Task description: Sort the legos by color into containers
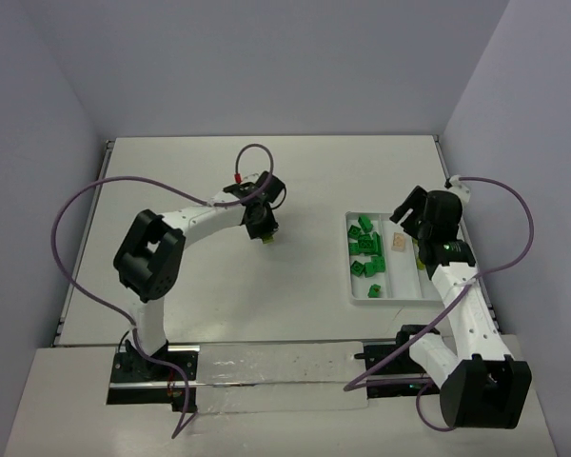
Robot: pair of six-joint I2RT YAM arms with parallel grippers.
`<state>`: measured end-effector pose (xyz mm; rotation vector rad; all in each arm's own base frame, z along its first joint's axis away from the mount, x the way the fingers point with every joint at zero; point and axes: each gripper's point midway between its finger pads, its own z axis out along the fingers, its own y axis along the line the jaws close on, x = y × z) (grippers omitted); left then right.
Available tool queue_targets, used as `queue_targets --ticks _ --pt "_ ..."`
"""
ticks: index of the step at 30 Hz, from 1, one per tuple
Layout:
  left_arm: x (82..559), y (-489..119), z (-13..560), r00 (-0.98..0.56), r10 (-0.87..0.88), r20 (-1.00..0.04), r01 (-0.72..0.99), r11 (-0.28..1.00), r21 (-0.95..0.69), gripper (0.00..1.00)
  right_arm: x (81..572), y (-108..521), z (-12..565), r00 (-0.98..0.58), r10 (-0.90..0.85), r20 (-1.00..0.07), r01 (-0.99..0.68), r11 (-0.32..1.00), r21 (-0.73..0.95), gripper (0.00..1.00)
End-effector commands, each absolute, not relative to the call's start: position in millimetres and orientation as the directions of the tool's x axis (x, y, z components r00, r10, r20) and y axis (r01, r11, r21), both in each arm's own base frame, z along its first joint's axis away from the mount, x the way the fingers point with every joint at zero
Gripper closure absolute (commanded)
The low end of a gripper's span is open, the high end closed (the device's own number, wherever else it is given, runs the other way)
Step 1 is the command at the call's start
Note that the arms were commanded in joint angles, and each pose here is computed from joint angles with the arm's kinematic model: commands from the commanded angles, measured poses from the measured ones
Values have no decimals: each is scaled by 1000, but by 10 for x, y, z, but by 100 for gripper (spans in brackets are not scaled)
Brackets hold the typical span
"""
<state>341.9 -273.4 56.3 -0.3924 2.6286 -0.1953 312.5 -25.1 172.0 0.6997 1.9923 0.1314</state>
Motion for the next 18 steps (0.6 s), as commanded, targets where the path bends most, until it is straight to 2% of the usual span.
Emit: queue_targets --ticks 1,3,5,8,10,13,15,17,18 --pt "3402 -3032 473 -872 -266 -410 -199 960 -199 95 3065 -67 1716 -385 495 -779 369 856 362 21" --pt "3419 -3093 459 -875 -260 -408 -190 960 -205 87 3053 86 1682 -416 469 -779 339 875 346 21" --pt "3408 -3117 435 -881 -253 -401 -182 961 -206 72 3045 171 1661 -432 456 -778 324 884 338 21" --pt "3396 -3151 459 -886 -238 -397 -161 962 -218 31 3036 398 1648 -463 435 -772 271 899 345 21" --pt "3397 -3164 537 -885 -234 -404 -148 961 -232 10 3041 492 1649 -469 434 -769 246 901 358 21" --pt "3449 -3124 779 -867 -234 -440 -137 961 -241 1 3015 722 1636 -498 410 -764 176 911 374 21" --pt "3498 -3040 967 -852 -240 -465 -137 960 -245 1 3017 906 1604 -523 389 -758 128 916 381 21" --pt "3611 -2682 1310 -809 -295 -509 -180 948 -264 1 2951 1311 1541 -580 323 -747 19 923 384 21" --pt "3618 -2672 1312 -806 -296 -513 -182 948 -261 1 2982 1328 1512 -586 322 -744 22 924 383 21"
